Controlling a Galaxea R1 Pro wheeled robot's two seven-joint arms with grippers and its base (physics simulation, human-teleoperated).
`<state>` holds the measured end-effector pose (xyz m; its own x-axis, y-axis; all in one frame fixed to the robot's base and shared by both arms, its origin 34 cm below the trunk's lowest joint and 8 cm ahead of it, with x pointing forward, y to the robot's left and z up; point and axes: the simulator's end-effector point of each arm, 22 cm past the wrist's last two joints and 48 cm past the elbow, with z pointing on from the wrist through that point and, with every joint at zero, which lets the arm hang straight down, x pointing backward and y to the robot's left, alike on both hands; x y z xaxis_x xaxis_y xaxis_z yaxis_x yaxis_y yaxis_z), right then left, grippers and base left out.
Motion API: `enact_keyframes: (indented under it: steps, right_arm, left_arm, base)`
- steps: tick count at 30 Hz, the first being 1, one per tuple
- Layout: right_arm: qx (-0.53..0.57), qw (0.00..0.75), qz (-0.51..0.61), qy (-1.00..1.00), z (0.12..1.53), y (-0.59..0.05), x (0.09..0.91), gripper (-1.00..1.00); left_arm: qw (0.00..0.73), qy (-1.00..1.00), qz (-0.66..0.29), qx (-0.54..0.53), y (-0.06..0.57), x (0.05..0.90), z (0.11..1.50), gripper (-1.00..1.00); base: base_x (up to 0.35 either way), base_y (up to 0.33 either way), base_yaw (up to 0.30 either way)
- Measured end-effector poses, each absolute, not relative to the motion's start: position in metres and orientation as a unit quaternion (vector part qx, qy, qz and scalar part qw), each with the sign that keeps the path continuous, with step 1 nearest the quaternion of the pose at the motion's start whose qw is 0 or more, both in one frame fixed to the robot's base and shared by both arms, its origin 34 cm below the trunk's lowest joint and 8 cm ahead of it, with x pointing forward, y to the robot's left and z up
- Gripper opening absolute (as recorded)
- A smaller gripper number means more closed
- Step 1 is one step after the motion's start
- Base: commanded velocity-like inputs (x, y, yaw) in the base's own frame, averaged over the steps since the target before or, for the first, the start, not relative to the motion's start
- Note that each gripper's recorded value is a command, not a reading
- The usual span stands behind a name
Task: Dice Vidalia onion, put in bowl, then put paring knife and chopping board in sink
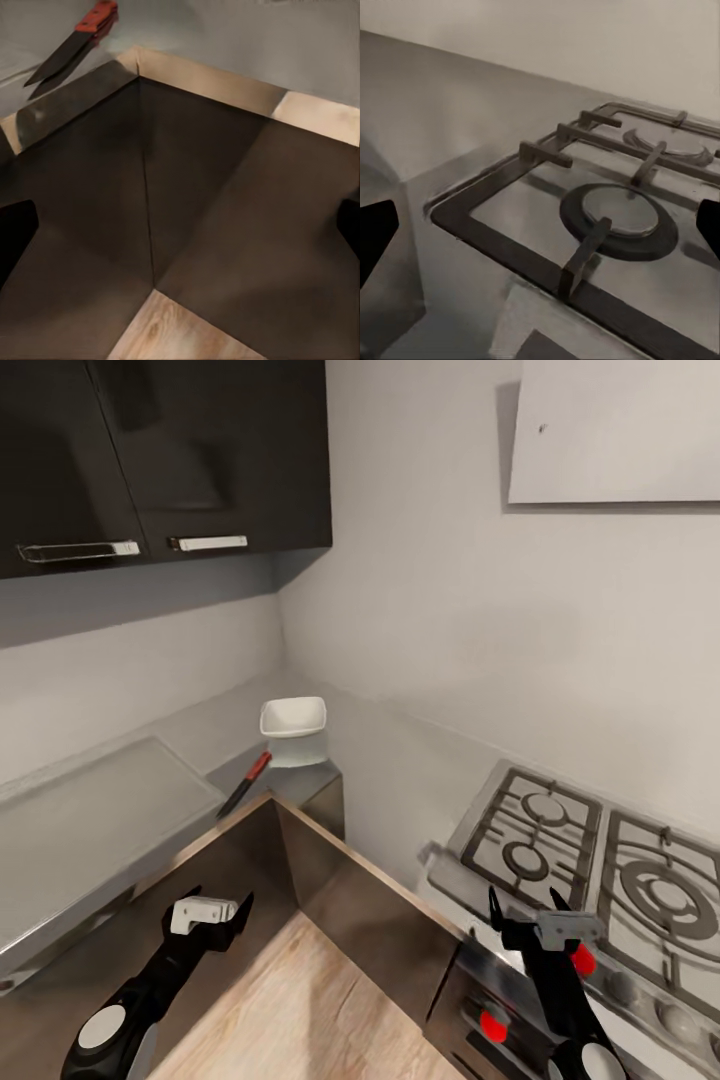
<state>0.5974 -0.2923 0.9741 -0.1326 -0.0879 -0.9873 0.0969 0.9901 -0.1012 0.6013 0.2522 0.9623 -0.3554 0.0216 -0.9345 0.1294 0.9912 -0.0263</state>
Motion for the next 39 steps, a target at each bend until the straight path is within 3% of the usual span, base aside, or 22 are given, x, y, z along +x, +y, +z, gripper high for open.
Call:
enact_keyframes:
  steps: [15, 27, 39]
  right_arm:
    - [0.001, 0.658, -0.068, 0.750, 0.973, -0.290, 0.597, 1.00]
    - [-0.014, 0.671, -0.069, 0.738, 0.984, -0.291, 0.596, 1.00]
    - [-0.029, 0.666, -0.043, 0.744, 0.978, -0.258, 0.599, 1.00]
  left_arm:
    - [0.566, 0.822, -0.048, 0.046, 0.252, 0.602, 0.962, 1.00]
    - [0.579, 0.814, -0.042, 0.034, 0.261, 0.598, 0.971, 1.00]
    - [0.562, 0.823, -0.076, 0.020, 0.223, 0.593, 0.960, 1.00]
  base:
    - [0.294, 0.071, 0.000]
    - [0.015, 0.002, 0.000]
    - [0.000, 0.000, 0.000]
